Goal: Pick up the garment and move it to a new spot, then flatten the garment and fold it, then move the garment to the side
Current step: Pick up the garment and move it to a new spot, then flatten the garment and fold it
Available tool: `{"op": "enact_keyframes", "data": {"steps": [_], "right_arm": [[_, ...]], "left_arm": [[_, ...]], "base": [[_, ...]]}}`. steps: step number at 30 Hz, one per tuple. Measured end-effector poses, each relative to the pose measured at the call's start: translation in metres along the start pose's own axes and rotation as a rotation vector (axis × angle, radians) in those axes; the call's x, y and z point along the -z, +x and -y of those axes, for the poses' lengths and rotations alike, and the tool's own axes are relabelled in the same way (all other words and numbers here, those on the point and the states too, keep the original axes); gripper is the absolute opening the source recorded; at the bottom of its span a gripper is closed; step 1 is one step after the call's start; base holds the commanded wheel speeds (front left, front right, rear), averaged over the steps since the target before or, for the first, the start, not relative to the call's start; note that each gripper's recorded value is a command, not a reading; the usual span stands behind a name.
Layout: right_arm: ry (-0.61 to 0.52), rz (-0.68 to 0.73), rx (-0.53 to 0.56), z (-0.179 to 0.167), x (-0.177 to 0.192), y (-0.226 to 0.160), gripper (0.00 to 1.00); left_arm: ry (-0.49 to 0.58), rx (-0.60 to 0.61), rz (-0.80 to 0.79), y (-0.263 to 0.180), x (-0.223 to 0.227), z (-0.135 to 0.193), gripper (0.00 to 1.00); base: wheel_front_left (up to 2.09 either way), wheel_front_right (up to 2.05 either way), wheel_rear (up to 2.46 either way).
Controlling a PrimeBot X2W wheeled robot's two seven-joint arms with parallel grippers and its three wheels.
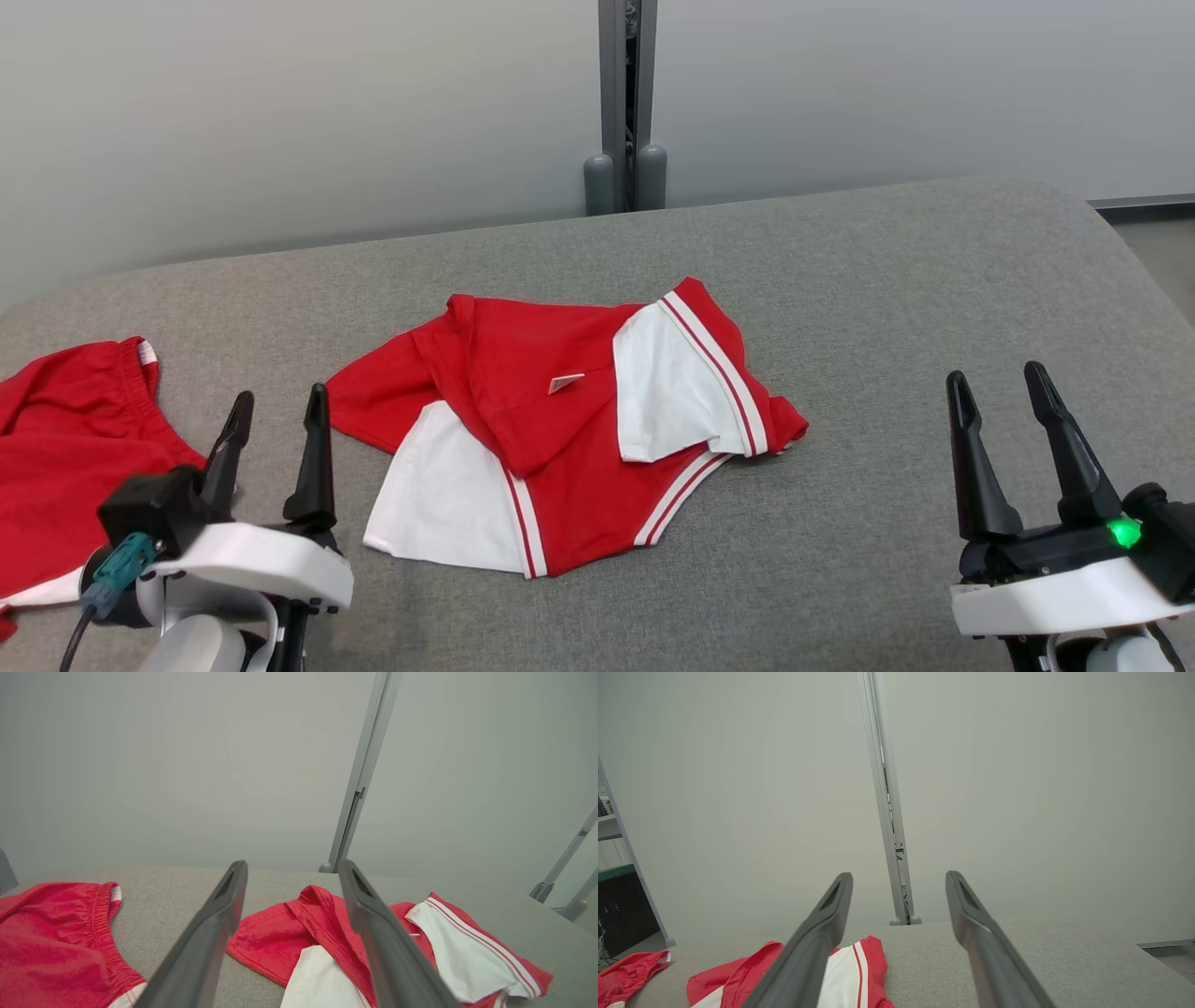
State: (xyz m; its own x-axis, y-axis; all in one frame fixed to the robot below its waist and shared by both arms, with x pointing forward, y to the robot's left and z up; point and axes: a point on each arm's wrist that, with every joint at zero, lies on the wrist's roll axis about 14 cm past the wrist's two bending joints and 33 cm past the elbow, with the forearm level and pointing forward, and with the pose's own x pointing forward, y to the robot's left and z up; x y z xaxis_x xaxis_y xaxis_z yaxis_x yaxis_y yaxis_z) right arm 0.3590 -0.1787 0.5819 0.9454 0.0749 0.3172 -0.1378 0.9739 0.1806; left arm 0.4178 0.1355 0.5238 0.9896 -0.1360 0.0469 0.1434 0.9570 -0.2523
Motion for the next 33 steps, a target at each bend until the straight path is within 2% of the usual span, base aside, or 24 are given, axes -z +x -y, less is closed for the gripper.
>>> {"op": "enact_keyframes", "data": {"steps": [4,10,14,25,33], "right_arm": [[0.005,-0.004,0.015,0.003,0.001,-0.005,1.0],[0.009,-0.008,0.029,0.005,0.002,-0.009,1.0],[0.014,-0.012,0.024,0.003,0.004,-0.008,1.0],[0.023,-0.022,-0.008,-0.007,0.008,-0.005,1.0],[0.03,-0.094,-0.115,-0.035,0.031,0.0,1.0]], "left_arm": [[0.007,-0.063,0.004,-0.016,0.0,-0.018,1.0],[-0.044,-0.142,-0.009,-0.037,0.01,-0.025,1.0],[-0.074,-0.154,-0.01,-0.044,0.015,-0.021,1.0],[-0.054,-0.15,0.009,-0.047,0.012,-0.022,1.0],[-0.053,-0.173,0.018,-0.051,0.011,-0.03,1.0]], "base": [[0.0,0.0,0.0],[0.0,0.0,0.0],[0.0,0.0,0.0],[0.0,0.0,0.0],[0.0,0.0,0.0]]}}
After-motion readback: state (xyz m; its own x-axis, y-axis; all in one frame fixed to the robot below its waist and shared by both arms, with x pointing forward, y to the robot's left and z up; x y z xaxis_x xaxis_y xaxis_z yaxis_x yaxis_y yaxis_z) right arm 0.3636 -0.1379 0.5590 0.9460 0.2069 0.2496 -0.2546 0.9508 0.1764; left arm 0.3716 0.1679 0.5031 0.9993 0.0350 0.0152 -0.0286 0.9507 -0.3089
